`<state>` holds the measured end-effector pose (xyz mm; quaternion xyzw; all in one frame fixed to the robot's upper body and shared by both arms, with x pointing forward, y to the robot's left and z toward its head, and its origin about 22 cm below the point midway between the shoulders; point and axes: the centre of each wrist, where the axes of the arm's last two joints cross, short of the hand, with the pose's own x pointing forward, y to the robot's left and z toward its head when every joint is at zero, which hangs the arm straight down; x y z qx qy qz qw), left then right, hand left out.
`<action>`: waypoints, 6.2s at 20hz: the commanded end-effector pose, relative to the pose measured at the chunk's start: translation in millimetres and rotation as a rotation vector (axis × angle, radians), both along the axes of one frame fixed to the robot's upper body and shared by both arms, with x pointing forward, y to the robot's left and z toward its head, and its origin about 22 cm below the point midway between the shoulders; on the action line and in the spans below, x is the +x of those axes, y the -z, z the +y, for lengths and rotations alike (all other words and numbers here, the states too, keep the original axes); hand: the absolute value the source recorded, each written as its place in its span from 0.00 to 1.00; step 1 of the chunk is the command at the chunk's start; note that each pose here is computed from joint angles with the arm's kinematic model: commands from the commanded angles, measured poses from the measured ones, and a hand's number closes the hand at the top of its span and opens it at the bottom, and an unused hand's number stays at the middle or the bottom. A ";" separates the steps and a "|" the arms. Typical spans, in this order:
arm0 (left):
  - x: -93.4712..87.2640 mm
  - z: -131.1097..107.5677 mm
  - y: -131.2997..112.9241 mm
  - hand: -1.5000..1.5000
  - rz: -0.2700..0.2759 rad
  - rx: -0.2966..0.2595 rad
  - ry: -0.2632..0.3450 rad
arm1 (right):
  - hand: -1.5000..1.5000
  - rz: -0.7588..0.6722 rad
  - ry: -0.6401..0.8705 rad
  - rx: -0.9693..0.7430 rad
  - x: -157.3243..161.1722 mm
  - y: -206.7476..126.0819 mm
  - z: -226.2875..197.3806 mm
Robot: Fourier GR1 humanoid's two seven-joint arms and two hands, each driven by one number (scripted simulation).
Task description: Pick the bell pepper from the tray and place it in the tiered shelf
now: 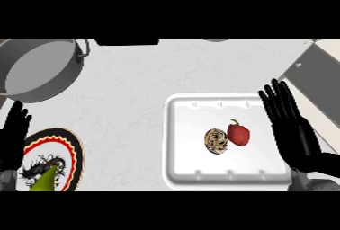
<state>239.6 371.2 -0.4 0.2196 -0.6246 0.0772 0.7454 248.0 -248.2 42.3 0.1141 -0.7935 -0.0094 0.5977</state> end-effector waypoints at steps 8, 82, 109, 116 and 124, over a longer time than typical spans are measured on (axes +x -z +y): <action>-20.1 -36.1 37.8 0.50 0.207 -0.209 0.098 | 1.00 0.194 0.855 -0.782 -59.6 4.8 -162.6; 6.0 -70.7 38.2 0.50 0.287 -0.260 0.271 | 0.00 0.941 0.914 -1.324 35.0 25.7 106.8; 8.0 -90.9 23.4 0.50 0.270 -0.259 0.283 | 1.00 0.827 0.656 -1.274 62.1 54.1 107.1; 13.2 -81.1 17.8 0.50 0.261 -0.250 0.272 | 1.00 0.871 0.828 -0.940 101.5 -2.5 77.6; 3.3 -71.8 29.0 0.50 0.294 -0.258 0.280 | 1.00 0.646 1.138 -0.948 100.6 -109.7 123.5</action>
